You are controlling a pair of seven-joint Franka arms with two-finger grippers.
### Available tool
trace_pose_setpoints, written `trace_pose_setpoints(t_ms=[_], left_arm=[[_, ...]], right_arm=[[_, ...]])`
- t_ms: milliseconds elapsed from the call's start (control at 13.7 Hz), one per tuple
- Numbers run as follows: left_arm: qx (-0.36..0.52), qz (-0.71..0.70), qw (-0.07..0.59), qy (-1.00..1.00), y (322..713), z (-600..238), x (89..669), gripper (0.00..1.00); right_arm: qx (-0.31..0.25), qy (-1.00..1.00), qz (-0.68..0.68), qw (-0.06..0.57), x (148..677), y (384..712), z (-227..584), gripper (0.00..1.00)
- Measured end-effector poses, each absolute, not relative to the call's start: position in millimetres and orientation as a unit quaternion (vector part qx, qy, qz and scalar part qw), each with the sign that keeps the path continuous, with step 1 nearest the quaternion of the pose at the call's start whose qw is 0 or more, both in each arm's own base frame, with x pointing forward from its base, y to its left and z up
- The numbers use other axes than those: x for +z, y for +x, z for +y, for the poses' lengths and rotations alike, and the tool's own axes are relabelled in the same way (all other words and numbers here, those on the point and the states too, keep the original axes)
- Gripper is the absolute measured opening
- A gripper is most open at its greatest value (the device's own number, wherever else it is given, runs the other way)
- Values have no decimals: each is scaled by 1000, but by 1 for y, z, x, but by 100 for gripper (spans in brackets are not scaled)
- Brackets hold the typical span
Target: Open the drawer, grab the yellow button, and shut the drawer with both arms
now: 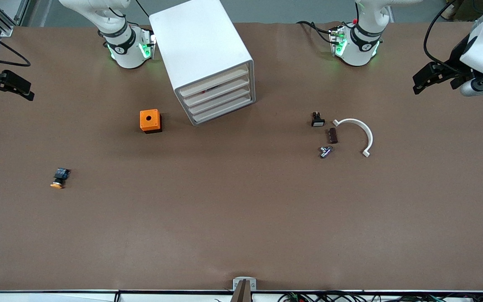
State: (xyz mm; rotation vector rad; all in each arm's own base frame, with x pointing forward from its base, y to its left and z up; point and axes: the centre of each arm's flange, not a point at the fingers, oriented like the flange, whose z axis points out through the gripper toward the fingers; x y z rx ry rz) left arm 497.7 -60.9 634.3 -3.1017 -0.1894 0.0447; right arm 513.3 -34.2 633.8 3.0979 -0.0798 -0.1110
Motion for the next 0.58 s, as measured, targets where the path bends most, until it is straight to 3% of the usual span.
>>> trace_pose_setpoints(t_ms=[585], left_arm=[[13,-60,14,-998,513,-62,636,100]], right_arm=[[-18,999,-18,19,652,513,-36,100]])
